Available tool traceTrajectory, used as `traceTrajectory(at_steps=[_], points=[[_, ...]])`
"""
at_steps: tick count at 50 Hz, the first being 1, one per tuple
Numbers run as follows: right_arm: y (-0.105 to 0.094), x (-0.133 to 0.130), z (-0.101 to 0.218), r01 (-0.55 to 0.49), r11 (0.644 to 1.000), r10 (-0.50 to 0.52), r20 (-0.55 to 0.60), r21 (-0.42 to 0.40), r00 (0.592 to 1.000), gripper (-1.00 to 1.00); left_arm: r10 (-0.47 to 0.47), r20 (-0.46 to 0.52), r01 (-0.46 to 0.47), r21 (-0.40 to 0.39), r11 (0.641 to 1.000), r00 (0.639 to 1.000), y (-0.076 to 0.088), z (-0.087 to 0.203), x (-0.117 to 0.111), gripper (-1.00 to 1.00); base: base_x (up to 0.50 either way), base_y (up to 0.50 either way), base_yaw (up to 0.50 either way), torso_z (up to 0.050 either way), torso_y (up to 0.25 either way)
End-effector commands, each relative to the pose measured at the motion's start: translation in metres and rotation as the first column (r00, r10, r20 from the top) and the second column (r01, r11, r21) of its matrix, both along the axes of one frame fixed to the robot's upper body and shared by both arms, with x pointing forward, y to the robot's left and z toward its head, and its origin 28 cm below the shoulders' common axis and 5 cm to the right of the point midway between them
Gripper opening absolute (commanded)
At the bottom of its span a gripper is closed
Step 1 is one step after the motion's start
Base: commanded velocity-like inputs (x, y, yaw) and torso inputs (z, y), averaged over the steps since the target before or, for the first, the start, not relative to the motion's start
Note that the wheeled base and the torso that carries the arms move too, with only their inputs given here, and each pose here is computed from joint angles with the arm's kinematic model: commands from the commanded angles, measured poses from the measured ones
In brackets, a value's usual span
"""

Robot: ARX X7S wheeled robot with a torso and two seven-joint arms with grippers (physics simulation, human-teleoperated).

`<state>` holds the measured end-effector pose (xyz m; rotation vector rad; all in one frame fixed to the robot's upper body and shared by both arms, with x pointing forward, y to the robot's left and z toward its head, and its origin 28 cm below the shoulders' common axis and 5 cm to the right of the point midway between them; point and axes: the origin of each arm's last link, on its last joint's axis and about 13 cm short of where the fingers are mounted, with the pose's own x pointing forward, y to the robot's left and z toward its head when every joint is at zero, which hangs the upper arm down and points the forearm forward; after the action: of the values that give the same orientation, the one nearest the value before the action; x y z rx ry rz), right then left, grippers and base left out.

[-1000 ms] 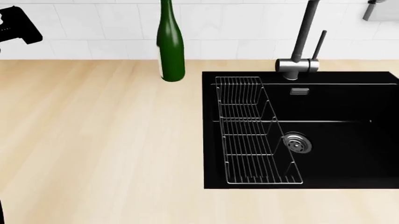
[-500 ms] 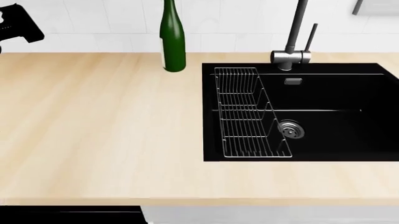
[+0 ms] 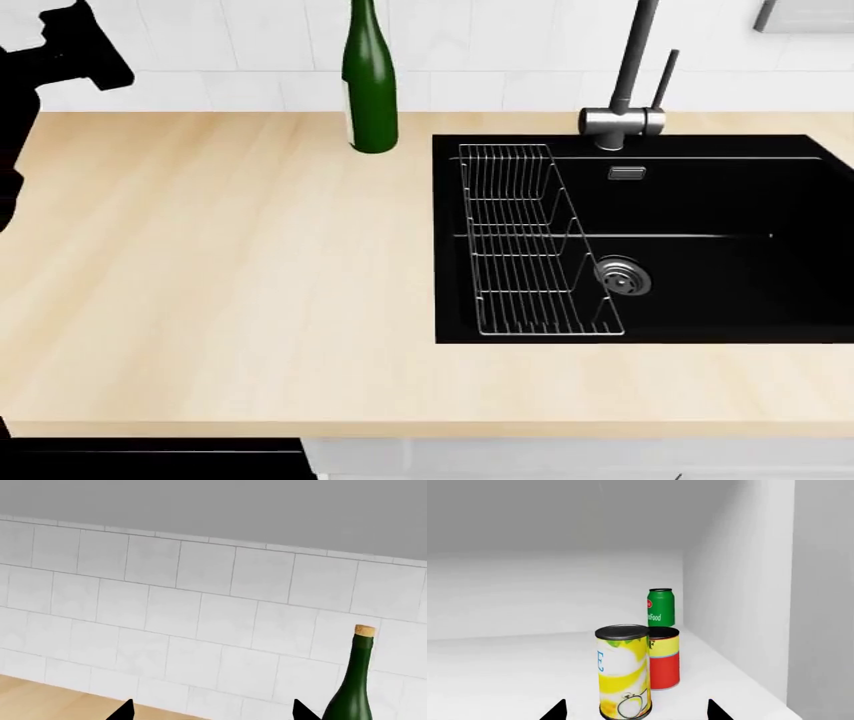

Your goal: Pick the cans from the counter and place them in their designated side in the cabinet.

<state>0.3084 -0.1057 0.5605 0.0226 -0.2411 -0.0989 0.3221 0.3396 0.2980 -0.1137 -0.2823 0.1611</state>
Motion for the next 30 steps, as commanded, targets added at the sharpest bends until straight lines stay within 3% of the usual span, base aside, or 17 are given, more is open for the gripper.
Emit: traceTrajectory(at_steps=[1,17,18,19,20,22,23,24,26,28,30], points=[[0.000,0.000,0.000,0.000,1.000,0.000,0.000,0.000,1.000,1.00,-0.079,0.015,0.079,0.004,0.997,0.997,-0.013,-0.001,-0.006,1.00,0.00,0.00,0.00,0.000,0.000],[0.000,0.000,0.000,0.000,1.000,0.000,0.000,0.000,1.000,1.00,-0.150,0.047,0.147,0.047,0.988,0.988,-0.026,0.008,-0.019,1.00,0.00,0.00,0.00,0.000,0.000],[0.009,0.009,0.000,-0.116,0.985,0.125,0.064,-0.131,0.990,1.00,-0.152,0.049,0.149,0.050,0.988,0.987,-0.026,0.009,-0.019,1.00,0.00,0.00,0.00,0.000,0.000],[0.008,0.011,0.007,-0.128,0.947,0.180,0.157,-0.294,0.971,1.00,-0.153,0.051,0.151,0.053,0.987,0.987,-0.027,0.009,-0.019,1.00,0.00,0.00,0.00,0.000,0.000],[0.007,0.021,0.000,-0.121,0.946,0.188,0.201,-0.301,0.961,1.00,-0.155,0.053,0.152,0.055,0.987,0.987,-0.027,0.010,-0.018,1.00,0.00,0.00,0.00,0.000,0.000],[-0.020,0.060,-0.080,-0.121,0.977,0.108,-0.079,-0.178,0.991,1.00,-0.158,0.054,0.155,0.059,0.986,0.986,-0.028,0.011,-0.018,1.00,0.00,0.00,0.00,0.000,0.000],[-0.023,0.060,-0.102,-0.126,0.980,0.100,-0.169,-0.152,0.981,1.00,-0.160,0.055,0.157,0.061,0.986,0.986,-0.029,0.011,-0.018,1.00,0.00,0.00,0.00,0.000,0.000],[-0.022,0.049,-0.102,-0.130,0.980,0.102,-0.181,-0.149,0.978,1.00,-0.162,0.056,0.158,0.062,0.985,0.985,-0.029,0.012,-0.018,1.00,0.00,0.00,0.00,0.000,0.000],[-0.016,0.017,-0.083,-0.131,0.969,0.134,-0.002,-0.210,0.991,1.00,-0.165,0.057,0.161,0.065,0.985,0.985,-0.030,0.013,-0.018,1.00,0.00,0.00,0.00,0.000,0.000],[-0.005,-0.022,-0.066,-0.113,0.949,0.182,0.217,-0.295,0.959,1.00,-0.168,0.058,0.164,0.067,0.984,0.984,-0.031,0.013,-0.018,1.00,0.00,0.00,0.00,0.000,0.000],[-0.006,-0.024,-0.067,-0.111,0.947,0.180,0.215,-0.300,0.960,1.00,-0.170,0.059,0.166,0.069,0.984,0.984,-0.032,0.014,-0.017,1.00,0.00,0.00,0.00,0.000,0.000]])
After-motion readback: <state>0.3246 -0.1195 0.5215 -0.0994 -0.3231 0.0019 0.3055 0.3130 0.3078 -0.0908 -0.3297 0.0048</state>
